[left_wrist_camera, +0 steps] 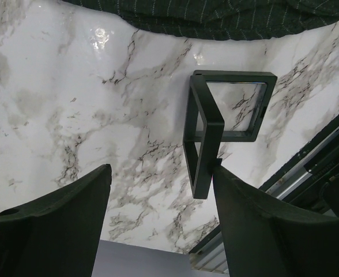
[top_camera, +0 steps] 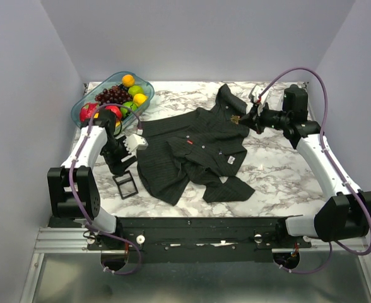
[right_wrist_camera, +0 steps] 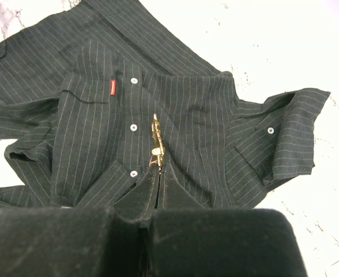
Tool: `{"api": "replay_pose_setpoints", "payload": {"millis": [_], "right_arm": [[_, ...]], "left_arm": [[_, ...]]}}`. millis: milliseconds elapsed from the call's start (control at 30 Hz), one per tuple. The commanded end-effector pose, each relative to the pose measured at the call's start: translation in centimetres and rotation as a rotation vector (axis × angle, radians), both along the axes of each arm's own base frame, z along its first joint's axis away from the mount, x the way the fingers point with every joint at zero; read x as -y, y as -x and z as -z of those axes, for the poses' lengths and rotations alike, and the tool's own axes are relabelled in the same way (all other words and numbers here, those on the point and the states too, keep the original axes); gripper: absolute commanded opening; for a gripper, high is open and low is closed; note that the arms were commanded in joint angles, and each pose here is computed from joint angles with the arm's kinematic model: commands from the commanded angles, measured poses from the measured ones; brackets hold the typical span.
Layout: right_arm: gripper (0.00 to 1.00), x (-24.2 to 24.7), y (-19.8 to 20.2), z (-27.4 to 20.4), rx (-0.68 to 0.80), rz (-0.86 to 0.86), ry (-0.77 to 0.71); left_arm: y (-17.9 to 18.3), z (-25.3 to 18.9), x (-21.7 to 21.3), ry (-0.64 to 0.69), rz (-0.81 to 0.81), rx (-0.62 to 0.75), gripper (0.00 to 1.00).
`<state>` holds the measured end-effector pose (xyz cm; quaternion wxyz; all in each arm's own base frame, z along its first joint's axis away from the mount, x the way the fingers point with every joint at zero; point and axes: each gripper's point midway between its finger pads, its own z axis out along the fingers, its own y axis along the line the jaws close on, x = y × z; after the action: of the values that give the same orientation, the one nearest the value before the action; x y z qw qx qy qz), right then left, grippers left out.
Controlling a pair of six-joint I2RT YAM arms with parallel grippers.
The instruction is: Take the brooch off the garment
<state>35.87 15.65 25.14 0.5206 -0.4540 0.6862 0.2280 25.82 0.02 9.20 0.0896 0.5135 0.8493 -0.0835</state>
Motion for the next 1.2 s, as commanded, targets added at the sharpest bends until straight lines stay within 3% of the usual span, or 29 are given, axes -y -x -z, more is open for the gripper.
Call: {"api": "replay_pose_setpoints", "payload": {"millis": [0, 333, 567, 733, 933, 1167], "right_arm": [[0.0, 0.1, 0.3, -0.5, 0.02, 0.013, 0.003], [0.0, 0.2, 0.7, 0.0, 0.008, 0.013, 0.002], [0.01, 0.2, 0.5, 0.0, 0.014, 0.014, 0.008], [0.0, 0.3, 0.5, 0.2, 0.011, 0.015, 0.013], [0.01, 0.4, 0.8, 0.5, 0.007, 0.015, 0.013], [0.0, 0.3, 0.8, 0.7, 0.004, 0.013, 0.013]], "left_arm": [[-1.2, 1.2, 2.4, 0.068, 0.027, 0.017, 0.78], [-2.0, -1.6, 4.0, 0.124, -0.017, 0.071, 0.84], [-1.7, -0.1, 6.0, 0.131, 0.008, 0.074, 0.87], [-2.0, 1.0, 5.9, 0.06, 0.009, 0.09, 0.86], [-3.0, 0.5, 4.8, -0.005, -0.018, 0.134, 0.77], [-1.9, 0.3, 4.3, -0.028, -0.022, 0.08, 0.53]]}}
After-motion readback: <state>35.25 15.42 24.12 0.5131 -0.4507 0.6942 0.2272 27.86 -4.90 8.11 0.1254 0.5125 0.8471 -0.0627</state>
